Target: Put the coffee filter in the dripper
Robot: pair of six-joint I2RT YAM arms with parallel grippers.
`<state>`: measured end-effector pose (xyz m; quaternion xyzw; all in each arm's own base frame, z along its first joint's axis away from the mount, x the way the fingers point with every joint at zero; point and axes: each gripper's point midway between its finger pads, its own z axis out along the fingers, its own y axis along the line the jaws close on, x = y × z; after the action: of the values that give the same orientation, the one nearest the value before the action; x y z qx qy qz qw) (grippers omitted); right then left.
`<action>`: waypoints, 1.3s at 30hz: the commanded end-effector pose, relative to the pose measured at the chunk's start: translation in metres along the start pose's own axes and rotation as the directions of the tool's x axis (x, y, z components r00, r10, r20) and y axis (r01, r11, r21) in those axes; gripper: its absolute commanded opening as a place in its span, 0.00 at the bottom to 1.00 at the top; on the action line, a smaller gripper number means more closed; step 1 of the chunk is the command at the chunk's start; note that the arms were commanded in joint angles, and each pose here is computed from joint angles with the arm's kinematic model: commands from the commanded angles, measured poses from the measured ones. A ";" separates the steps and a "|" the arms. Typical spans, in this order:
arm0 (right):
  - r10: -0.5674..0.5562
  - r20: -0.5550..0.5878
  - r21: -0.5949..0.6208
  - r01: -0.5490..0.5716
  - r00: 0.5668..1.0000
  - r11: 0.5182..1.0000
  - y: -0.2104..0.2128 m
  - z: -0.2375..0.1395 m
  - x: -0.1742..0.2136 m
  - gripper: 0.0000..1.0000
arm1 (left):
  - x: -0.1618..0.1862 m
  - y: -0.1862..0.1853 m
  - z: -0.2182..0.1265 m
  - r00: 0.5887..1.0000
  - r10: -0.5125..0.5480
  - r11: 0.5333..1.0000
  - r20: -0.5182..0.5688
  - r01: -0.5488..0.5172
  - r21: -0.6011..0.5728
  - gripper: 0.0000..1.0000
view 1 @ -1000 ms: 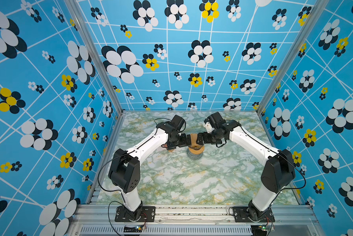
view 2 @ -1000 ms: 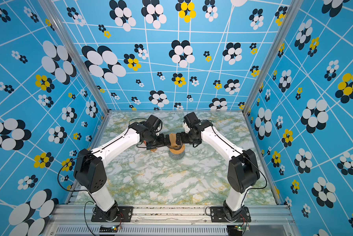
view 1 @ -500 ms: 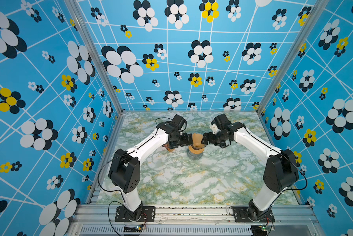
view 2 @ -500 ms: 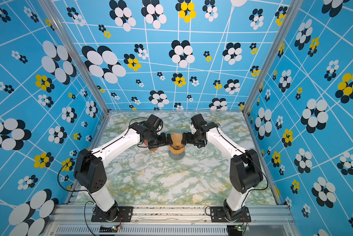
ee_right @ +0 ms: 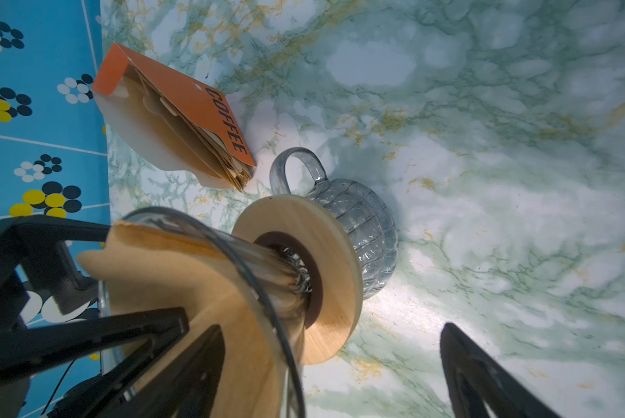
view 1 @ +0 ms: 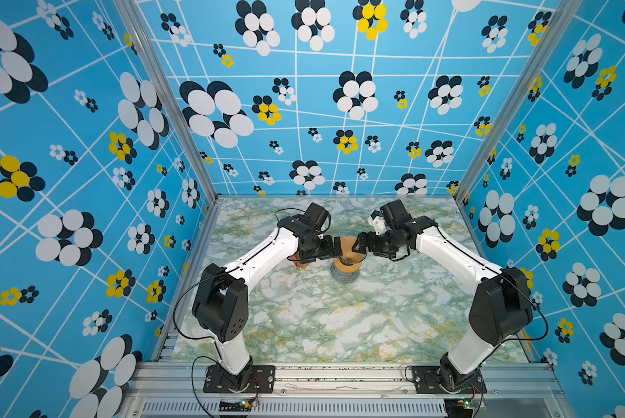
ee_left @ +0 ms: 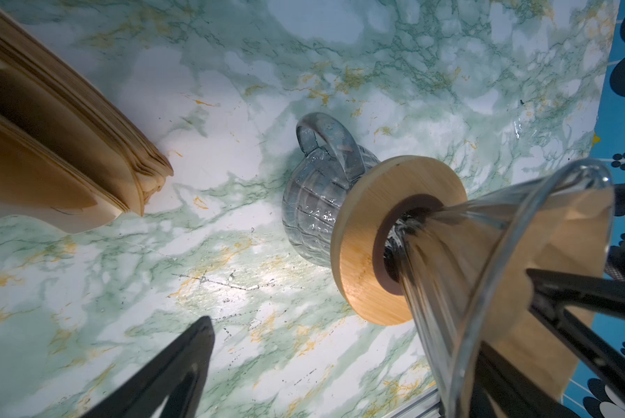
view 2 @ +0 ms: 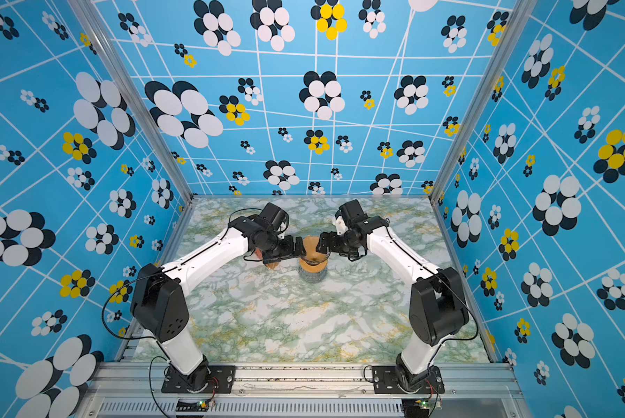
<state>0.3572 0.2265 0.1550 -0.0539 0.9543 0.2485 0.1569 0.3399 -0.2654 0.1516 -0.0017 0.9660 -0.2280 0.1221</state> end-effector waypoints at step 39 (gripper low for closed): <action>-0.063 -0.110 0.217 0.086 0.992 0.972 -0.014 0.034 0.009 0.96 | 0.006 0.002 0.012 1.000 -0.005 1.000 -0.024 0.005 -0.012 1.00</action>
<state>0.3611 0.2298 0.1212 -0.0758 0.9778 0.1464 0.1291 0.3394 -0.2676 0.1491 -0.0031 0.9664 -0.2277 0.1192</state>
